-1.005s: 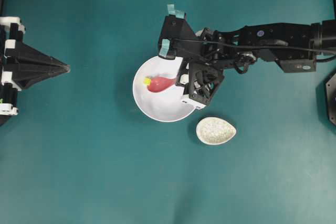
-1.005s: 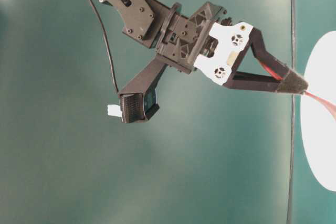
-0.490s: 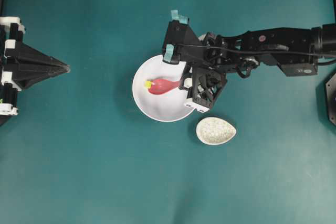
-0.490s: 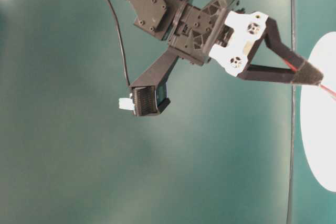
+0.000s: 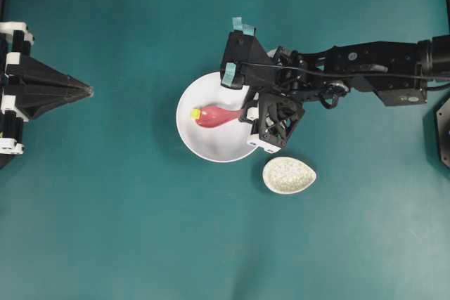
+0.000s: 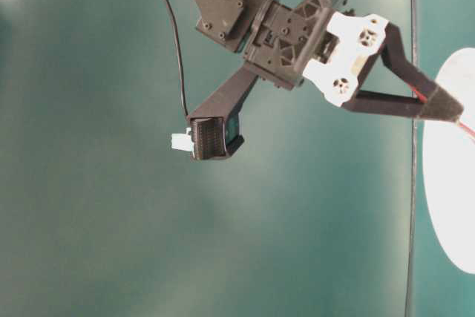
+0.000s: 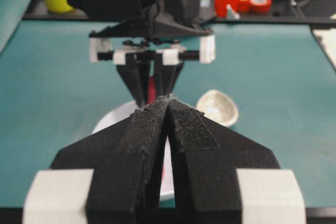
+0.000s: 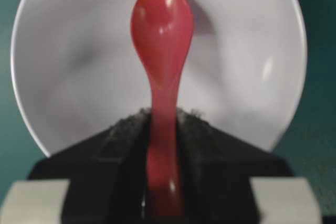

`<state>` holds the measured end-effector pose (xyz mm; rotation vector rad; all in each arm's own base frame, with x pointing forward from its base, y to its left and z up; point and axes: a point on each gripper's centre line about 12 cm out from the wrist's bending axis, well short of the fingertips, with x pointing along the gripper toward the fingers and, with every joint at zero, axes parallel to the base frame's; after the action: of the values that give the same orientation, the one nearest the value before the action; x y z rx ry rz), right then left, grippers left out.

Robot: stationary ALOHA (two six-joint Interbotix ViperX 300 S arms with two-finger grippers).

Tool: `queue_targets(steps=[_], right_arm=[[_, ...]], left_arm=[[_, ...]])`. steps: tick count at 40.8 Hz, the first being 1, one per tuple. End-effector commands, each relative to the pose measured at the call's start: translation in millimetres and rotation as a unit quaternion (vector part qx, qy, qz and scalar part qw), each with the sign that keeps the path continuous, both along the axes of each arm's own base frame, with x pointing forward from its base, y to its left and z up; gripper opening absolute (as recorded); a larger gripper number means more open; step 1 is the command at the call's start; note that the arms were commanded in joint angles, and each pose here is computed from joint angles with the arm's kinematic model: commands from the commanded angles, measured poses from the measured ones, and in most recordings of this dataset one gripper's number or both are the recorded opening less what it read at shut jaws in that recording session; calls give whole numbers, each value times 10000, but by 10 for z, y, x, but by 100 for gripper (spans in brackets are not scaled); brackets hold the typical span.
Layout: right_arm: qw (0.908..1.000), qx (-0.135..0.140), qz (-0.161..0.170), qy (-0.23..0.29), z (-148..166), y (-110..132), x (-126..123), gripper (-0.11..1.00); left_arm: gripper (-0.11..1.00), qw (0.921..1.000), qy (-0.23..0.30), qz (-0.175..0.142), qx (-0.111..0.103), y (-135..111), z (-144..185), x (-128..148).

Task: Scoop the yellow hexagonal prism block from the bowl with a spoon using the right arm.
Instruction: 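Push the spoon tip along the bowl floor under the yellow block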

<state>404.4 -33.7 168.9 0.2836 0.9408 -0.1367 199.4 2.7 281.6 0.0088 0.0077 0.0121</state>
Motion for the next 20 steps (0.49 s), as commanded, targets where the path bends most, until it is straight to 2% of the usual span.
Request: queue_targets(steps=[1,20], right_arm=[[9997,-12,-16,-228,145,3,16,23],[9974,-56,-68,-712,407,-1,-8,22]], left_arm=[[1,9999,-138,-4,2,-1,98,27],[1,9999,-161,-12,-6,-4,108,28]])
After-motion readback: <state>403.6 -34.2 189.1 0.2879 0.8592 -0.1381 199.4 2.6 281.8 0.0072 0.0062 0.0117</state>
